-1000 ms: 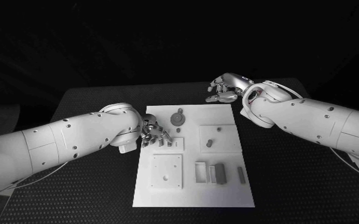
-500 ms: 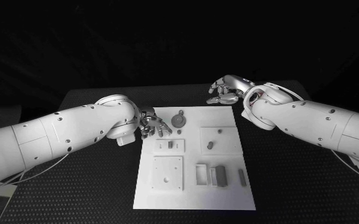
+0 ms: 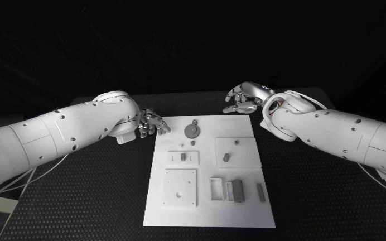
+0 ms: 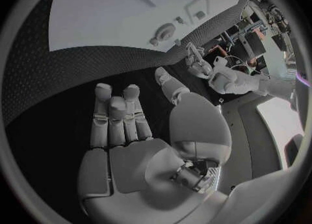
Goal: Assemble the parts on the task board
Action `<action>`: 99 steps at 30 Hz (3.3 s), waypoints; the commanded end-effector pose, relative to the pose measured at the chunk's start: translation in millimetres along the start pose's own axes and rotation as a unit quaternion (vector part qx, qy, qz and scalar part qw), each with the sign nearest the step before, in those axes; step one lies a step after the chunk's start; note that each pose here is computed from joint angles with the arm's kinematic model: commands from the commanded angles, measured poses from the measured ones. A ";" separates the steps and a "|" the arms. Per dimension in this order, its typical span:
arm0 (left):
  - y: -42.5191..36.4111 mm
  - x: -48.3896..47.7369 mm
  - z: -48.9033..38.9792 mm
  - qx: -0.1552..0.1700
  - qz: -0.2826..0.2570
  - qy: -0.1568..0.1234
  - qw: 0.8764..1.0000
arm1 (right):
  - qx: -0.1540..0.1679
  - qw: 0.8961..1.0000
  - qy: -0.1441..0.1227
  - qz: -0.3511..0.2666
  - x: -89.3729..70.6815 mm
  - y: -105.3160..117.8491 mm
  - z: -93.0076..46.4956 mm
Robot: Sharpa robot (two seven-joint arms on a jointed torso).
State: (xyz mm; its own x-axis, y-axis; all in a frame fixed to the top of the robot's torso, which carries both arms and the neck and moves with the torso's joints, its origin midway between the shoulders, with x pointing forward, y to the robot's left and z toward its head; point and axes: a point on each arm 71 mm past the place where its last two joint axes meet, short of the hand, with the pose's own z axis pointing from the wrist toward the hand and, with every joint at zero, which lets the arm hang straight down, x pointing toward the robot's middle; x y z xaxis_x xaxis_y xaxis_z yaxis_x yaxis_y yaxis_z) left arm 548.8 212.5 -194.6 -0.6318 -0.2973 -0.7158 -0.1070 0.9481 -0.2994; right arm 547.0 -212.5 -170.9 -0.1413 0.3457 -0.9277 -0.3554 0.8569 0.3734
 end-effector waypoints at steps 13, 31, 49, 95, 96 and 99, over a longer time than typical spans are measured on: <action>6.0 -20.6 16.7 -0.032 0.032 -0.044 0.998 | -0.006 1.000 0.005 -0.001 1.6 1.8 0.7; -1.6 -16.7 26.9 -0.026 0.034 -0.030 0.999 | -0.008 1.000 0.006 0.000 2.5 4.1 1.5; -3.2 -8.6 34.7 -0.031 0.037 -0.018 0.999 | -0.009 1.000 0.006 0.000 2.7 4.9 1.6; -1.0 0.0 41.7 -0.028 0.024 0.001 0.999 | -0.010 1.000 0.007 0.000 3.2 6.0 1.5; -0.8 0.0 41.7 -0.028 0.024 0.001 0.999 | -0.010 1.000 0.008 0.000 3.2 6.0 1.5; -0.3 -0.4 41.5 -0.026 0.022 -0.001 0.999 | -0.010 1.000 0.008 0.000 3.2 6.0 1.6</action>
State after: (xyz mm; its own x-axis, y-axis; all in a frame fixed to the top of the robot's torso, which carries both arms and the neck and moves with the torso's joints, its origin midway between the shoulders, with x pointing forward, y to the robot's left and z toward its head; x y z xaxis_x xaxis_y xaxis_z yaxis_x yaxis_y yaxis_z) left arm 581.6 209.3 -219.8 -0.6278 -0.2531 -0.7361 -0.1289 0.9664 -0.2224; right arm 546.5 -207.3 -171.2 -0.1462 0.3471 -0.9264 -0.3634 0.8521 0.3766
